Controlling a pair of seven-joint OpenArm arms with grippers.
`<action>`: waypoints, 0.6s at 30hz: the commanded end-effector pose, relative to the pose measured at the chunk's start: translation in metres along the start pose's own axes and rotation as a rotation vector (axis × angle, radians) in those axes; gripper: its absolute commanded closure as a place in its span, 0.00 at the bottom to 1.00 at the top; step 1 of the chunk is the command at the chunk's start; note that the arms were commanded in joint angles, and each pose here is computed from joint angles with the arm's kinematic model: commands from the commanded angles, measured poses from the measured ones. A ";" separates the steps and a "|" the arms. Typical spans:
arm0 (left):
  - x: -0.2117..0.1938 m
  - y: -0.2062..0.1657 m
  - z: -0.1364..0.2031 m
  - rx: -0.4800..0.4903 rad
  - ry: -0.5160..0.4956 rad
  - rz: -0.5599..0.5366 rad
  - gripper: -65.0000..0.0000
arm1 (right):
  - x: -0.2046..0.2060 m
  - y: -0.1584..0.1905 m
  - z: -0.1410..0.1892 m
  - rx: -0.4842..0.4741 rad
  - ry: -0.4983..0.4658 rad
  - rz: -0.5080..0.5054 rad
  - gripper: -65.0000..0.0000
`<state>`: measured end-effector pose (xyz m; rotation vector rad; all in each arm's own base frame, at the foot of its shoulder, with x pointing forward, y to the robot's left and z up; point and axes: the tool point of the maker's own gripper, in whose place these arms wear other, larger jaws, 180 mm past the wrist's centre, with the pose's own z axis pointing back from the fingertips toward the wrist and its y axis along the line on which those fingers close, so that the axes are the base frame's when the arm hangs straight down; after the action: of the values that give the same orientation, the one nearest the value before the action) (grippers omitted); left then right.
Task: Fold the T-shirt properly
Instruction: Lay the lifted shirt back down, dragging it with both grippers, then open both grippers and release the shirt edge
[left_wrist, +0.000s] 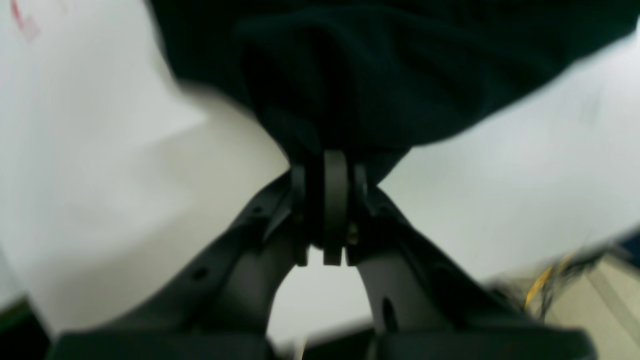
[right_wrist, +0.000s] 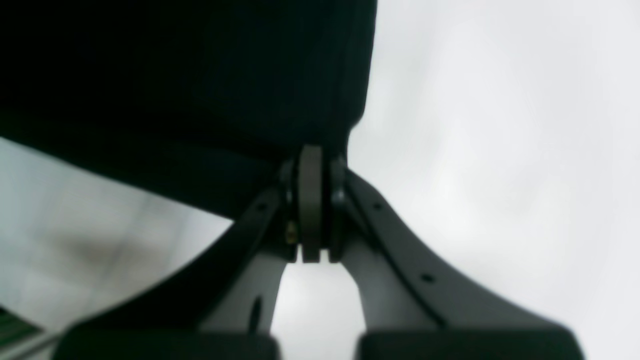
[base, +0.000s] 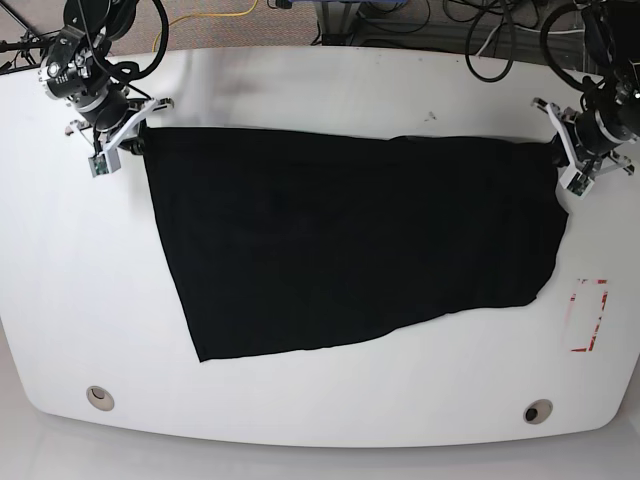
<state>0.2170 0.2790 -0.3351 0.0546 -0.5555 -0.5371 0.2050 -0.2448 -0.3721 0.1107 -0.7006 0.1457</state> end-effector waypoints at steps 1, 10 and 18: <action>0.000 0.003 0.006 0.011 -0.005 -0.022 1.00 | 0.000 0.005 0.005 0.005 -0.024 -0.005 1.00; -0.033 0.004 0.010 0.024 0.111 -0.060 1.00 | -0.018 0.011 0.007 0.015 0.015 -0.027 1.00; -0.049 0.004 0.012 0.043 0.174 -0.079 0.90 | -0.024 0.013 0.008 0.019 0.028 -0.028 1.00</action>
<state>0.1739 0.3023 -0.3562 0.1307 -0.3889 -0.5742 0.1758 -0.2339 -0.3891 0.1447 -0.6402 0.1148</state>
